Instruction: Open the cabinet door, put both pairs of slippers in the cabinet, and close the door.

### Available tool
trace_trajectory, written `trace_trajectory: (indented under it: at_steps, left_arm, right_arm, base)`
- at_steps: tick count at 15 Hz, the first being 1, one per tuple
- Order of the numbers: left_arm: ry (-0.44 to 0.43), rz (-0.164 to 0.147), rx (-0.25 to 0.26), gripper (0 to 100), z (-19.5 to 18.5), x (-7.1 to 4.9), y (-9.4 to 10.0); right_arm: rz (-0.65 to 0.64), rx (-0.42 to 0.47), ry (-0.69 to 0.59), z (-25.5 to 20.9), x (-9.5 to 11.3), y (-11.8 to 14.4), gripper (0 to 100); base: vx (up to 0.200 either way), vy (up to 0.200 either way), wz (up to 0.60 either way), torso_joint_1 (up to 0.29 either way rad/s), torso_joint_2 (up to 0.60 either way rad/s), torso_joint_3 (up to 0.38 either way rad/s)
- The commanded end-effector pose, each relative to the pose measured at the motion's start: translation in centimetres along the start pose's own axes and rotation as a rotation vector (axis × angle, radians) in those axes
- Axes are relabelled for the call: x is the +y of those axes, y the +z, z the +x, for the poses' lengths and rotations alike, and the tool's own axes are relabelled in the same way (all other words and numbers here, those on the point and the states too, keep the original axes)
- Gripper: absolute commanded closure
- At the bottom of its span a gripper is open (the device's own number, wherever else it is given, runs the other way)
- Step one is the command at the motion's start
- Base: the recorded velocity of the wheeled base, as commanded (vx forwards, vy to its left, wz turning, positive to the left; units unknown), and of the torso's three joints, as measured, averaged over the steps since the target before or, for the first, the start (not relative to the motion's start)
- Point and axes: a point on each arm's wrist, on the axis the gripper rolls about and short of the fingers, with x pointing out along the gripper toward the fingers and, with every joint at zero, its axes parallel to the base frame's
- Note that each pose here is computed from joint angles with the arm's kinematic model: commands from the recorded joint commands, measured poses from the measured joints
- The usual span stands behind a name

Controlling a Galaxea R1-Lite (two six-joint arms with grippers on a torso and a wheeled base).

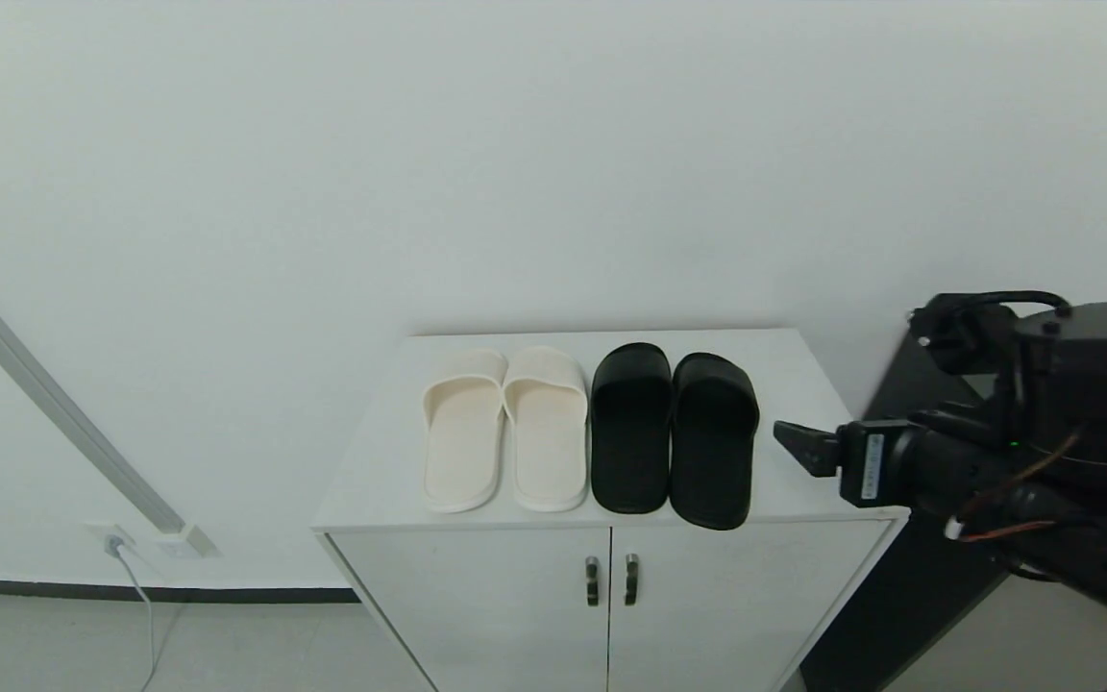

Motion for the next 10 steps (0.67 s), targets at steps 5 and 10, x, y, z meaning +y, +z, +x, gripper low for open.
trace_trajectory:
  at_steps: [5,10]
  left_arm:
    - [0.0,0.0,0.001,100,0.0,0.0,0.0]
    - [0.0,0.0,0.001,100,0.0,0.0,0.0]
  right_arm:
    - [0.023,0.006,-0.078,6.7,7.0,-0.9,0]
    - [0.029,-0.039,-0.138,10.2,10.0,-1.4,0]
  base:
    - [0.0,0.0,0.0,0.0,0.0,0.0]
    - [0.0,0.0,0.0,0.0,0.0,0.0]
